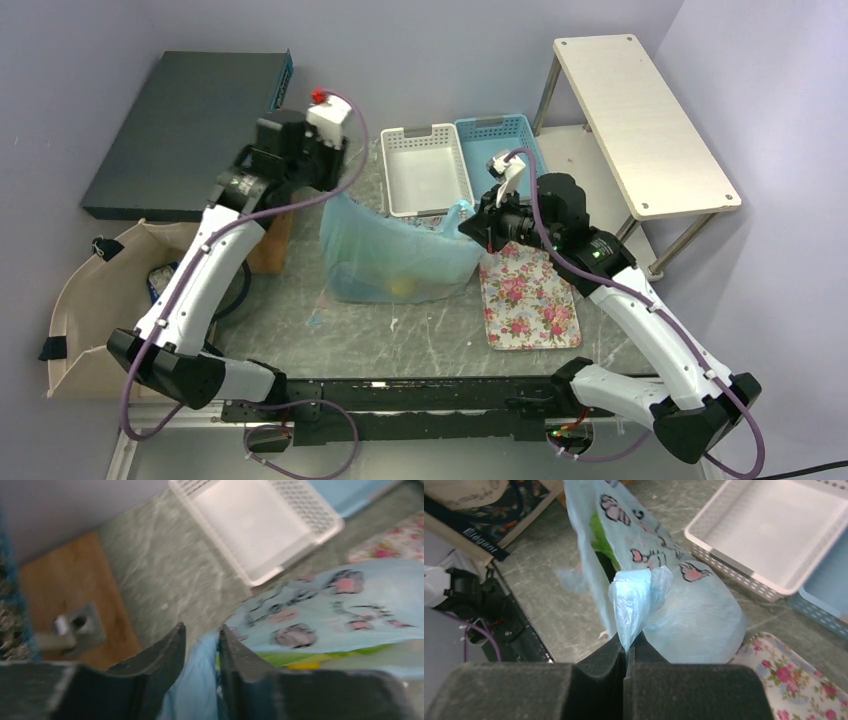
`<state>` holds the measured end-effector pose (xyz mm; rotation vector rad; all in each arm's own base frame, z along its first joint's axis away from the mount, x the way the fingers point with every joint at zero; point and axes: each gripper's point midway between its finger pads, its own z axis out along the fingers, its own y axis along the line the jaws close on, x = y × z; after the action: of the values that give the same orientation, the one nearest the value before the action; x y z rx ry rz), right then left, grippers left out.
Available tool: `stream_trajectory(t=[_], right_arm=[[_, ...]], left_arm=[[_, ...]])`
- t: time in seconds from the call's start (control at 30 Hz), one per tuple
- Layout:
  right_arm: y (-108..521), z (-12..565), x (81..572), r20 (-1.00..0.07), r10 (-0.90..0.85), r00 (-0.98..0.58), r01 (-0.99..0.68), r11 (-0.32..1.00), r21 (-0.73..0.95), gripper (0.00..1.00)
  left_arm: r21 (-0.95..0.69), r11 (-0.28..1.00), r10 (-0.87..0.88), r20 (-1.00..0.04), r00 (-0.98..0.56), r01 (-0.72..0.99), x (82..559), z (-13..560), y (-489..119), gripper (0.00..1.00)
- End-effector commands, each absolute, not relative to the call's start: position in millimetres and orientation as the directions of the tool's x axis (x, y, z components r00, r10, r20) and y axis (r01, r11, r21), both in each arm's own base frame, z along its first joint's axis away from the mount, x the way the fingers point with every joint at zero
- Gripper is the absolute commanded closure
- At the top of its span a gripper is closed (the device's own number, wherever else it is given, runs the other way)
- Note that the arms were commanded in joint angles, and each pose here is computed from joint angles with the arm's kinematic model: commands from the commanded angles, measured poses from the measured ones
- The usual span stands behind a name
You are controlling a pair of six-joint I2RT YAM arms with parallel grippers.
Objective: Untie the knot of the grocery bags and take out the mixed food
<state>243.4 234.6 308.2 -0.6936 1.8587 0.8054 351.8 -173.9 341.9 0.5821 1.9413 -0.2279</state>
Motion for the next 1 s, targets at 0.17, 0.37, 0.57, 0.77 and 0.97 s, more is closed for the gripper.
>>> stream_trajectory(t=[0.17, 0.37, 0.57, 0.77, 0.97], right_arm=[[208.8, 346.4, 277.2, -0.929, 0.045, -0.366, -0.608, 0.744, 0.276, 1.0], [237.3, 445.7, 311.1, -0.983, 0.104, -0.154, -0.713, 0.677, 0.183, 1.0], [230.4, 393.7, 280.8, -0.962, 0.048, -0.27, -0.721, 0.652, 0.235, 1.0], [206.9, 265.4, 241.3, -0.871, -0.198, -0.449, -0.714, 0.666, 0.217, 1.0], [202.2, 221.3, 226.6, -0.801, -0.359, -0.478, -0.762, 0.623, 0.176, 1.0]], left_arm=[[-0.123, 0.785, 0.089, -0.948, -0.306, 0.608, 312.7, 387.1, -109.4, 1.0], [0.019, 0.549, 0.039, -0.999, -0.003, 0.835, 269.8, 473.5, -149.5, 1.0], [0.148, 0.521, 0.251, -0.968, 0.015, 0.841, 231.7, 399.1, -134.5, 1.0], [0.168, 0.34, 0.552, -0.832, -0.052, 0.925, 172.4, 268.2, -111.9, 1.0], [0.129, 0.197, 0.721, -0.69, -0.055, 0.972, 144.2, 199.0, -99.9, 1.0]])
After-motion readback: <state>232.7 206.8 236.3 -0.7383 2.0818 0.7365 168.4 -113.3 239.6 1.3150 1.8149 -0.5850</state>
